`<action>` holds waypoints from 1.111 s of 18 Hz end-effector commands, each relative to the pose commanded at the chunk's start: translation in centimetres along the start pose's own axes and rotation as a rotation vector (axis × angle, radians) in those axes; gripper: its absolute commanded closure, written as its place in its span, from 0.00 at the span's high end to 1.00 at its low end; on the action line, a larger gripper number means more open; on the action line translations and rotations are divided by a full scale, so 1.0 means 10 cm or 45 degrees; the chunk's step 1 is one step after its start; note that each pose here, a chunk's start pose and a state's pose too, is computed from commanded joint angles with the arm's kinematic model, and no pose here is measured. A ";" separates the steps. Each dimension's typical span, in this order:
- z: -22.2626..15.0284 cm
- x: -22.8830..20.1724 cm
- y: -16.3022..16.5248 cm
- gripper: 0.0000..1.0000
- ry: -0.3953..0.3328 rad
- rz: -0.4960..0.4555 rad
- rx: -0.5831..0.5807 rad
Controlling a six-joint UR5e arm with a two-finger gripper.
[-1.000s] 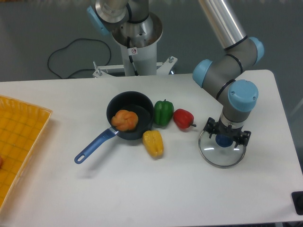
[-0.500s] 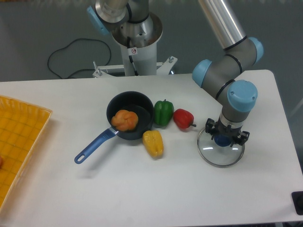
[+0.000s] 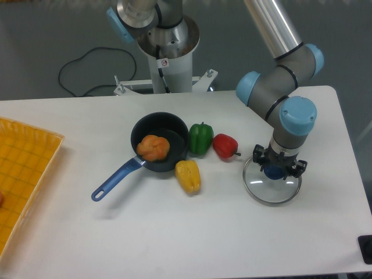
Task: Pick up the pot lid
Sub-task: 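Close the gripper on the blue knob, then lift the glass lid by its knob off the table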
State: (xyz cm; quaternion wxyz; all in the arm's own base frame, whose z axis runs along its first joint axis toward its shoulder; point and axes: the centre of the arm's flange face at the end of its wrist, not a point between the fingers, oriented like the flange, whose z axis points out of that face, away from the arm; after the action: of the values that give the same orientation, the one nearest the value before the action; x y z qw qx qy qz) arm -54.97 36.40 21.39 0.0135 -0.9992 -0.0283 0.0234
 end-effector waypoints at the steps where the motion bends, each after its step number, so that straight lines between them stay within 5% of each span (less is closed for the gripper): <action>1: -0.01 -0.01 0.01 0.70 -0.002 -0.002 0.001; 20: -0.84 -0.09 0.19 0.70 -0.029 0.012 0.008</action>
State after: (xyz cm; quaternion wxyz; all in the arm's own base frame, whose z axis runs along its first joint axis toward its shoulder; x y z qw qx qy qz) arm -55.38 34.23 29.74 0.0160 -0.9990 -0.0237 0.0349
